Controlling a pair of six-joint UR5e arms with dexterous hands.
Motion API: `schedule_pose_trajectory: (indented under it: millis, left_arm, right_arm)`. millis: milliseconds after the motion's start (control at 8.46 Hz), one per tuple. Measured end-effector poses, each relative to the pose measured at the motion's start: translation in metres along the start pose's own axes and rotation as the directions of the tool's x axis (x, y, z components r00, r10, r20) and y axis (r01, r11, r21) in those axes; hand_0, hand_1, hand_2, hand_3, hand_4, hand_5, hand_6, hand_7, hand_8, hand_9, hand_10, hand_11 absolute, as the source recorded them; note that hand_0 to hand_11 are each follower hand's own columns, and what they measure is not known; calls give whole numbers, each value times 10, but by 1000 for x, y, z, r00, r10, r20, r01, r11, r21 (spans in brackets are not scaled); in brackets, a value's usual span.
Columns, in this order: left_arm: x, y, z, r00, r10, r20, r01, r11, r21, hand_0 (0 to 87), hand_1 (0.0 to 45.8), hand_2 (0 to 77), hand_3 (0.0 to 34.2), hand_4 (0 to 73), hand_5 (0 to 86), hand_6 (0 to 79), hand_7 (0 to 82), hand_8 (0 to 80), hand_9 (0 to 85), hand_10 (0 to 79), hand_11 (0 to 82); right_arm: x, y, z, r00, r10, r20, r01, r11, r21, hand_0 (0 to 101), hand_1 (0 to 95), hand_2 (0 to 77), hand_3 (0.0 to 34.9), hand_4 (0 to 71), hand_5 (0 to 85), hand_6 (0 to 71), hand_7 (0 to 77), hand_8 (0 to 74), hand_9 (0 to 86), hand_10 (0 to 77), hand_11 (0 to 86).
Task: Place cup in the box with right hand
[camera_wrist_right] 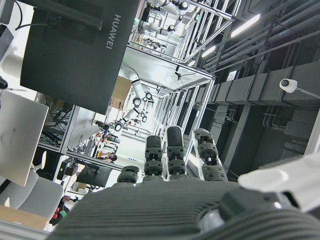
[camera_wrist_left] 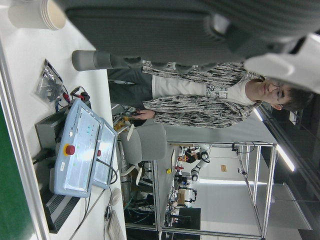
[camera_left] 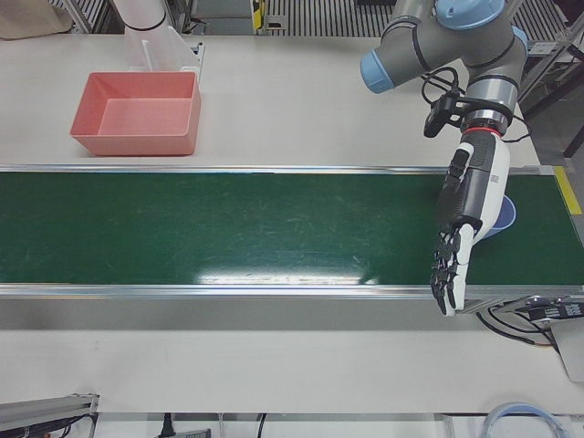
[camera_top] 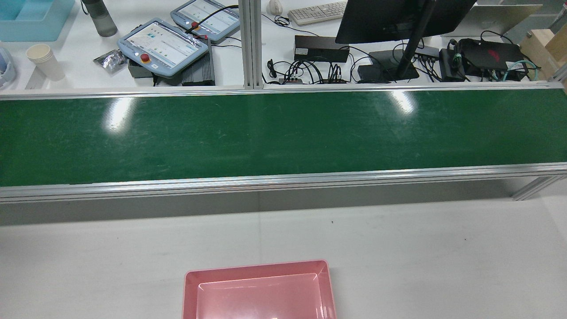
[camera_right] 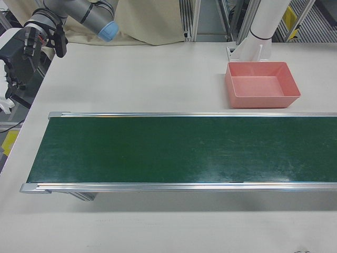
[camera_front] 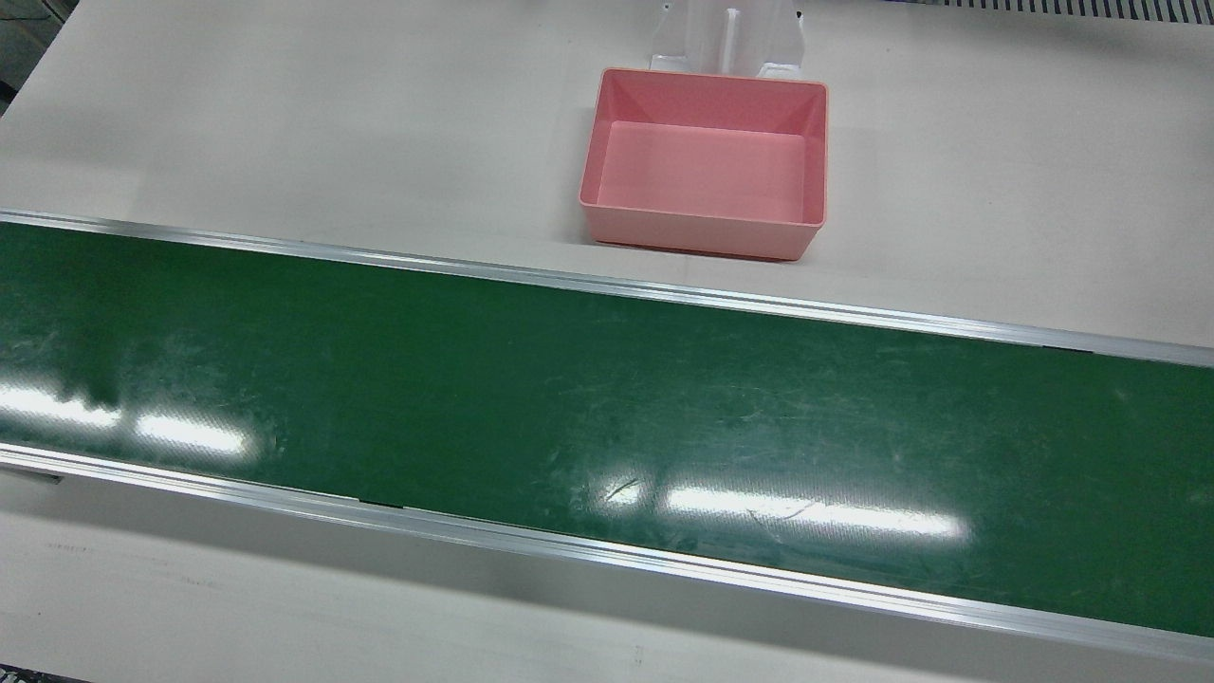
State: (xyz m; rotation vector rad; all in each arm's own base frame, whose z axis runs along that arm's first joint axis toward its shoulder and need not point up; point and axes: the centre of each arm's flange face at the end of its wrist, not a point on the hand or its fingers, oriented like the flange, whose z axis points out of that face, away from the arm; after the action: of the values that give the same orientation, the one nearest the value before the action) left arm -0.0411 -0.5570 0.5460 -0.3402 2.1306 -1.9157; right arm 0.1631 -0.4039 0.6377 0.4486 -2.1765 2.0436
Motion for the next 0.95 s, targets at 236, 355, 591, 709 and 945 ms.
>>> schedule_pose_trajectory:
  millis: [236,355,591,709,945]
  left_arm:
    - [0,0,0,1000,0,0,0,1000,0,0,5,11,0,11,0,0,0,0,0,0,0]
    - [0,0,0,1000,0,0,0,1000,0,0,5,11,0,11,0,0,0,0,0,0,0]
    - [0,0,0,1000,0,0,0,1000,0,0,5,11,0,11,5,0,5,0,0,0,0]
    - [0,0,0,1000,0,0,0,1000,-1,0,5,11,0,11,0,0,0,0,0,0,0]
    - [0,0,0,1000,0,0,0,1000,0,0,5,11,0,11,0,0,0,0,0,0,0]
  right_arm:
    - [1,-12,-3,1000,-1,-5,2,1000,25,61,27,55,0,5,11,82,349,98,218,38,49]
    - [3,-22,-10,1000,-3,-9,3,999,54,206,11,27,0,60,11,82,371,71,185,5,11]
    - [10,-55,-24,1000,12,-15,-10,991,130,231,11,22,0,0,11,82,338,71,158,5,5]
    - [12,-63,-27,1000,20,-15,-17,989,147,230,38,11,0,0,11,71,333,71,158,5,5]
    - [15,-71,-27,1000,24,-18,-21,987,158,231,16,11,0,0,11,71,333,71,164,5,5]
